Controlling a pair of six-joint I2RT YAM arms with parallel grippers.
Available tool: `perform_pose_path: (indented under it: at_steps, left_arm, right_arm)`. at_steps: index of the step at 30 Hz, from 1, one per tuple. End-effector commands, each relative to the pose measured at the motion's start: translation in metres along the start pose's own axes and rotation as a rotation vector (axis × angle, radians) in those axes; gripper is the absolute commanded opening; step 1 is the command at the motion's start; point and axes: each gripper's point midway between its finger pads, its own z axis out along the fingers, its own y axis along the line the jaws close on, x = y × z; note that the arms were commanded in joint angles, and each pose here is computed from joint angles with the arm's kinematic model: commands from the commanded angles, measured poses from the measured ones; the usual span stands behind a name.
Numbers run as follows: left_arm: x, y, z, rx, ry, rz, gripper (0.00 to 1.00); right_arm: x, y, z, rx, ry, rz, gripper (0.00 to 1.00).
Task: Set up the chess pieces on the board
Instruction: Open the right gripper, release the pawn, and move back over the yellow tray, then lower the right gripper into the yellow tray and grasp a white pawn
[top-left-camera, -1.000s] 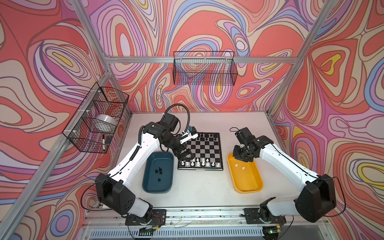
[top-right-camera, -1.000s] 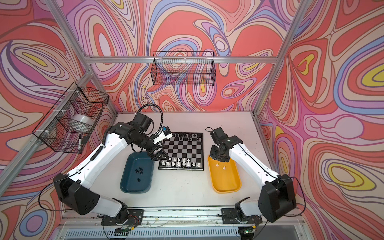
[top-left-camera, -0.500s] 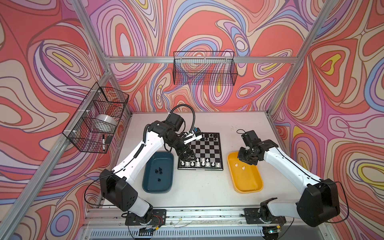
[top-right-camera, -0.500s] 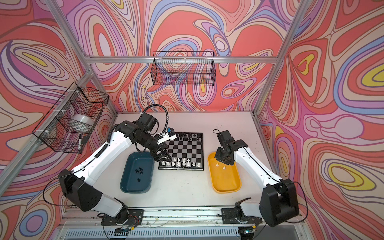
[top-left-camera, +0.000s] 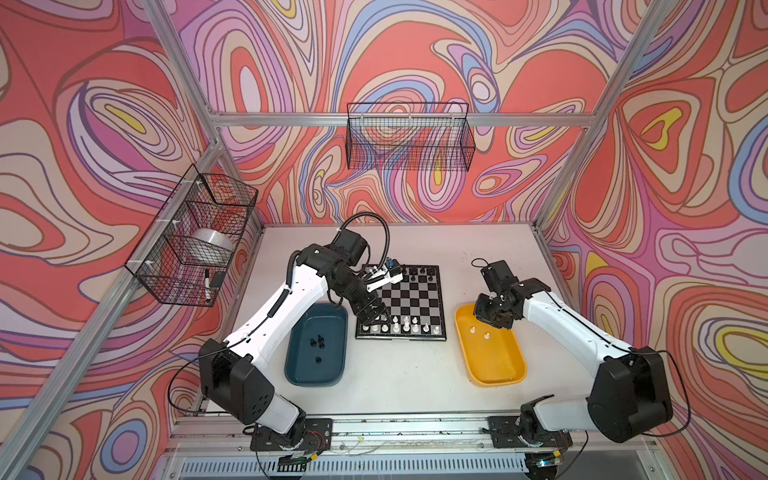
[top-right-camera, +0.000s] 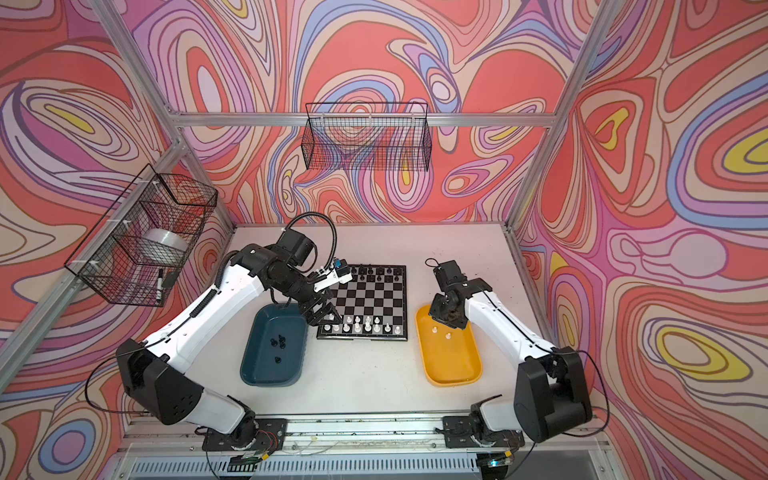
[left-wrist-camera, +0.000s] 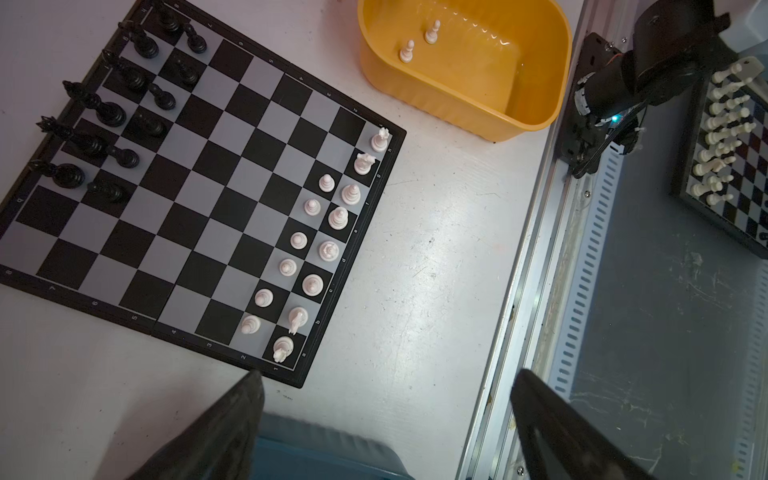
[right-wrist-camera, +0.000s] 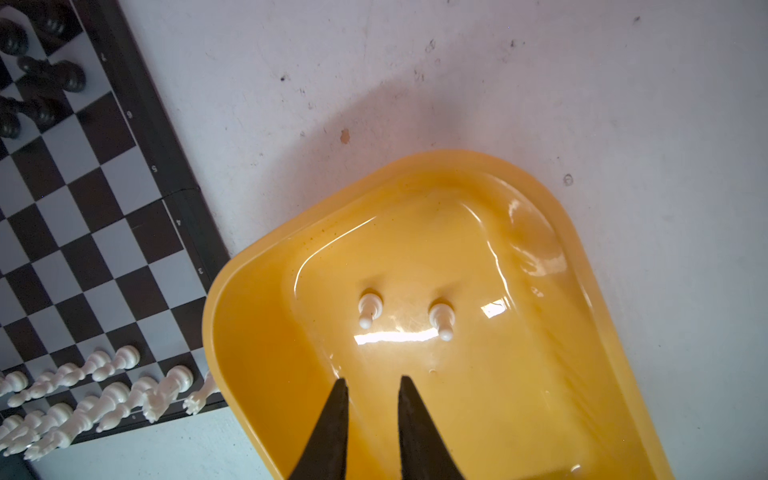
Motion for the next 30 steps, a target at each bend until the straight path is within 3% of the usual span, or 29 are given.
perform_pose_path:
  at_steps: [1, 30]
  left_arm:
    - [0.007, -0.006, -0.002, 0.009, 0.018, 0.012, 0.93]
    - [0.017, -0.008, -0.001, 0.005, 0.037, 0.013, 0.94]
  right_arm:
    - [0.001, -0.002, 0.013, 0.018, 0.018, -0.009, 0.21]
    - [0.013, 0.005, 0.049, 0.022, 0.142, -0.073, 0.22]
